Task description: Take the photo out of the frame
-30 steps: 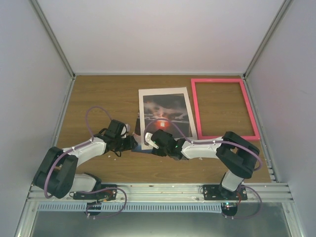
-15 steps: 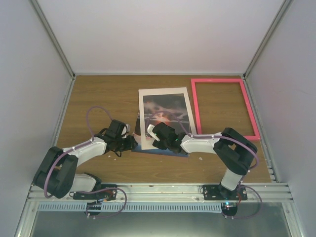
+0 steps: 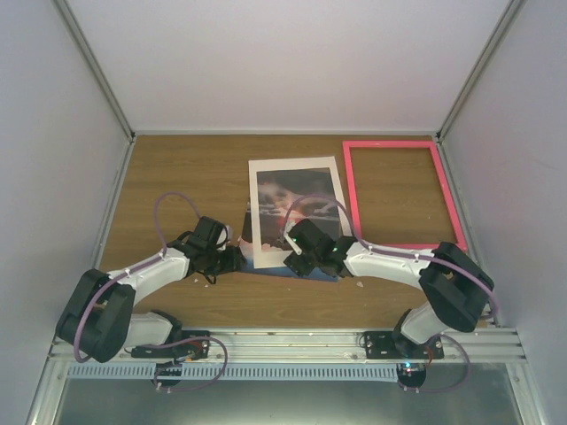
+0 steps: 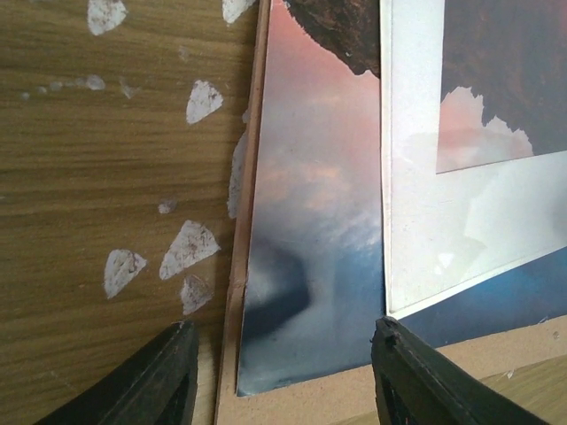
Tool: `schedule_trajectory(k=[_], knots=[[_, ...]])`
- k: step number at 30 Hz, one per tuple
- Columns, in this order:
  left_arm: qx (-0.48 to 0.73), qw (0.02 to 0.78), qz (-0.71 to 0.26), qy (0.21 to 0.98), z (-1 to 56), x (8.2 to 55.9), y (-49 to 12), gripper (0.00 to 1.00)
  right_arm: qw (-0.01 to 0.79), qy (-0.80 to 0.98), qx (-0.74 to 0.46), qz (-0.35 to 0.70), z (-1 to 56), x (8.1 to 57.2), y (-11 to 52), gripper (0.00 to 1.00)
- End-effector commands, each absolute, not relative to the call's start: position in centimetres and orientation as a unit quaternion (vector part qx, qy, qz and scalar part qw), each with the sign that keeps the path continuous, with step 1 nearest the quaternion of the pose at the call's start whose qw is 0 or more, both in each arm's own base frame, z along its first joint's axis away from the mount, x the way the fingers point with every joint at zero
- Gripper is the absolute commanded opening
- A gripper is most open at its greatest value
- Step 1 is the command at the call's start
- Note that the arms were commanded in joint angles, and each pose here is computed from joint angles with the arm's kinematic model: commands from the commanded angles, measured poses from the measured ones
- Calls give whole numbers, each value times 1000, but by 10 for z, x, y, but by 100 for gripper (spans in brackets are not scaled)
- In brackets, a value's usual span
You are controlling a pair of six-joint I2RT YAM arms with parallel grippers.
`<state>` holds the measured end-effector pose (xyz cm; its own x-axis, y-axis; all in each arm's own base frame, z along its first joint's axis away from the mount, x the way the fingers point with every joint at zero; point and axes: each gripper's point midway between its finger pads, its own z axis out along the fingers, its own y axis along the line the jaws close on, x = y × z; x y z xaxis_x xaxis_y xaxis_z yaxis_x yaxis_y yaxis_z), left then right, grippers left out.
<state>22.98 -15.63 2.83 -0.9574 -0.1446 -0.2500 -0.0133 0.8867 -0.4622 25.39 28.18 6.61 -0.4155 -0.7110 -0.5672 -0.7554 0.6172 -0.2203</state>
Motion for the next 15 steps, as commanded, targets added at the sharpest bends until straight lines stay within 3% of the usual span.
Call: schedule_trajectory(k=[1,15], knots=[[-47,131,-220,966,25,223,-151,56,261,900,-343,65,62,237,252,82],[-44,117,-236,964,21,218,-157,57,121,973,-174,95,39,182,208,88]])
